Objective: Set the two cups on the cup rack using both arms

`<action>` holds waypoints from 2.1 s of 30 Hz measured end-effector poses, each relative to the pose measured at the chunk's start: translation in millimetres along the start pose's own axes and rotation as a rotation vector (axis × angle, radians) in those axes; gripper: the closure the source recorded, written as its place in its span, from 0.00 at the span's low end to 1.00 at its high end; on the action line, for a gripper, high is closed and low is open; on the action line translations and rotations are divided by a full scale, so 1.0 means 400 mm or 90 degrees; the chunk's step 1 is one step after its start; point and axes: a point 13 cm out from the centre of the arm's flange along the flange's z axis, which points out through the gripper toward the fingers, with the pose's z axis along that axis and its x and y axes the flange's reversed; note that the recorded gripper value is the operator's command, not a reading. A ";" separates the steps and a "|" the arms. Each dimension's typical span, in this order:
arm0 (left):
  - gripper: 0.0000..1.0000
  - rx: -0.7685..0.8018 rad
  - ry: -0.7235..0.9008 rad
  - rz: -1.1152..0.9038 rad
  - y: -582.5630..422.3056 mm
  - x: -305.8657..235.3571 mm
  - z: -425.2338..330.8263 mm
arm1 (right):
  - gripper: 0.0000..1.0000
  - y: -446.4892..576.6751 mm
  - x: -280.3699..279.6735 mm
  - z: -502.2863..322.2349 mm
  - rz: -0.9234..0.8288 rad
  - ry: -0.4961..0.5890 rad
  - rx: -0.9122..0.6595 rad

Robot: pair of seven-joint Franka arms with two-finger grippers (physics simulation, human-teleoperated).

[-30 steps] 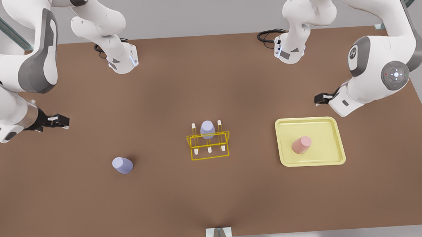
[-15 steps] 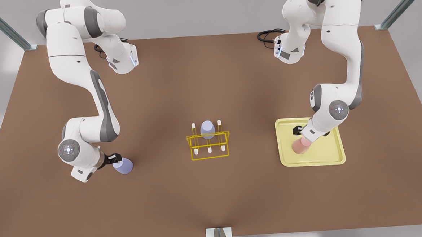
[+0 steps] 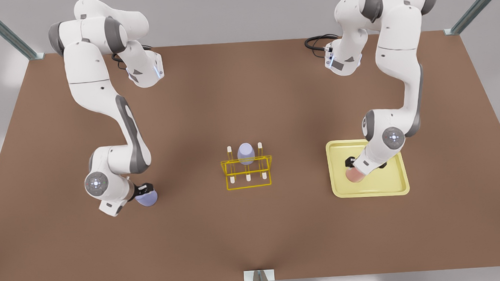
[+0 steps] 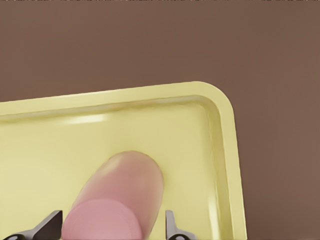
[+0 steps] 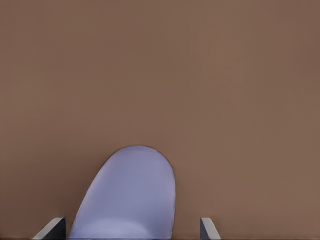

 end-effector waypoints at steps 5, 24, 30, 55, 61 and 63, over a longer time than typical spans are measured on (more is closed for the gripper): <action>0.00 -0.003 -0.013 0.000 0.004 -0.011 0.025 | 0.00 0.011 0.045 0.054 -0.001 0.021 -0.008; 0.00 -0.012 -0.022 0.011 0.003 -0.019 0.067 | 0.00 0.036 0.041 0.087 -0.021 -0.029 0.008; 0.15 -0.011 -0.024 0.000 0.006 -0.023 0.069 | 0.00 0.036 0.016 0.076 -0.027 -0.041 0.013; 0.20 0.006 -0.054 -0.004 -0.032 -0.053 -0.052 | 0.04 0.039 -0.032 0.085 -0.038 -0.058 0.021; 0.20 0.037 -0.068 0.043 -0.260 -0.151 -0.203 | 0.24 0.041 -0.047 0.068 -0.044 -0.068 0.020; 0.20 0.060 -0.078 0.062 -0.404 -0.230 -0.299 | 0.24 0.043 -0.059 0.046 -0.045 -0.078 0.020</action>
